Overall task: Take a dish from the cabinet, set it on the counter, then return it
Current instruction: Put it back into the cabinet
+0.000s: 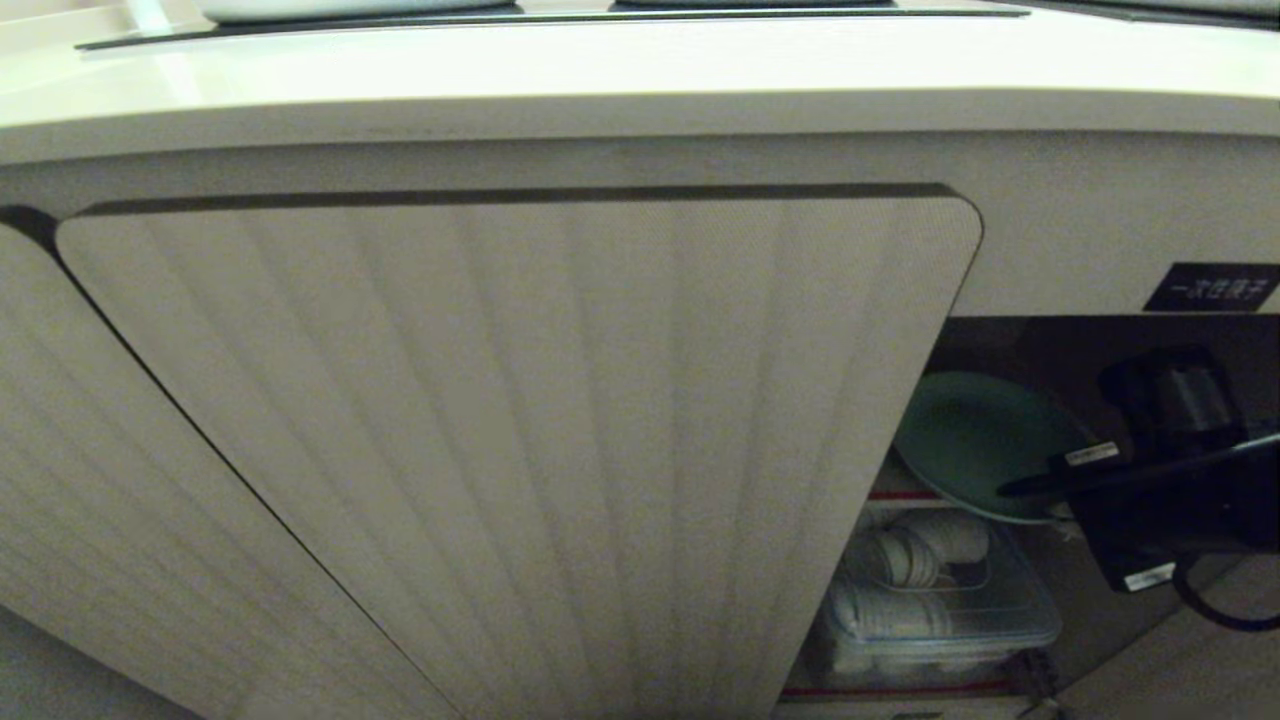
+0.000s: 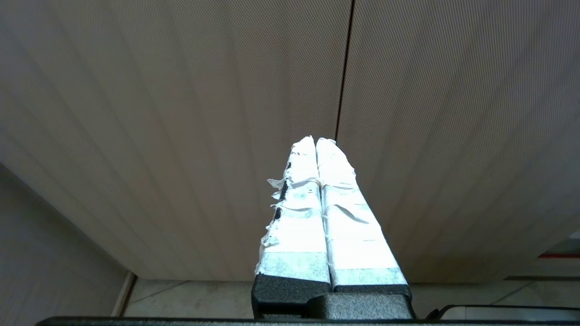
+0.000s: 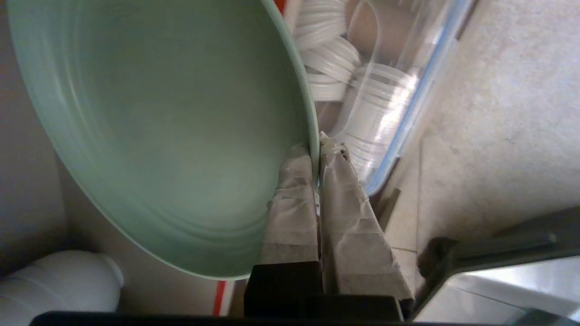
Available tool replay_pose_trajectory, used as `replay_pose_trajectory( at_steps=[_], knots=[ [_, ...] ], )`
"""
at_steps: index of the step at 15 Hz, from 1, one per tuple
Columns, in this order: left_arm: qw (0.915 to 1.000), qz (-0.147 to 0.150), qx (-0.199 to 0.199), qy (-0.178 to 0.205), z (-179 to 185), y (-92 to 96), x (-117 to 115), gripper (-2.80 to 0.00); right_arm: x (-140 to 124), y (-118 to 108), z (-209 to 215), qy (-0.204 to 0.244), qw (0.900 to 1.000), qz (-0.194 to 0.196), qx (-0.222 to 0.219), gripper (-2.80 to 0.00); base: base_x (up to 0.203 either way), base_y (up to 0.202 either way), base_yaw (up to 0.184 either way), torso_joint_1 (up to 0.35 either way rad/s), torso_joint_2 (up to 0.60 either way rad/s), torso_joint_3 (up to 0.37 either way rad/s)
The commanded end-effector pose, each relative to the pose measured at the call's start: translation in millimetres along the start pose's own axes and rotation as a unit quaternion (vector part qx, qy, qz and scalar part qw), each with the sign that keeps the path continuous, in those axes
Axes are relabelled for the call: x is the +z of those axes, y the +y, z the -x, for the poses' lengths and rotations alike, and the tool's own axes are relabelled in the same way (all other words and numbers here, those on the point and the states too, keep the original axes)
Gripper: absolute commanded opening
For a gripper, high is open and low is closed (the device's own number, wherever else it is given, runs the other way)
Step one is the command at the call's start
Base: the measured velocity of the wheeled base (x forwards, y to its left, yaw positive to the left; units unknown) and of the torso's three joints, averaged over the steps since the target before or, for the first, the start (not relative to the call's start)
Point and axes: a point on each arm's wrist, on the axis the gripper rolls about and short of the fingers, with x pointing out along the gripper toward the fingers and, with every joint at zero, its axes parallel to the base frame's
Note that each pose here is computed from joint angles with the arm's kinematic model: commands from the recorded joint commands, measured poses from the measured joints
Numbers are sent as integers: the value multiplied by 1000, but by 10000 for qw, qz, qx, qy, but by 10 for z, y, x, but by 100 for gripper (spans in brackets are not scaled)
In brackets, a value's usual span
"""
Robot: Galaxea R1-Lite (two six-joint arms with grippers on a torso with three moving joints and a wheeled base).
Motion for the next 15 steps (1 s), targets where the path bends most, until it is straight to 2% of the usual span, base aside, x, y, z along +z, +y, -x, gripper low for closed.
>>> replay_pose_trajectory(
  at_steps=[1,15],
  knots=[
    [10000,4,2,-4,0,0,0,-280,-5,23,-31,-26,9999,-48,96,-280,0,0,0,0,0,0],
    [10000,4,2,-4,0,0,0,-280,-22,55,-150,-121,9998,-65,153,-280,0,0,0,0,0,0]
  ],
)
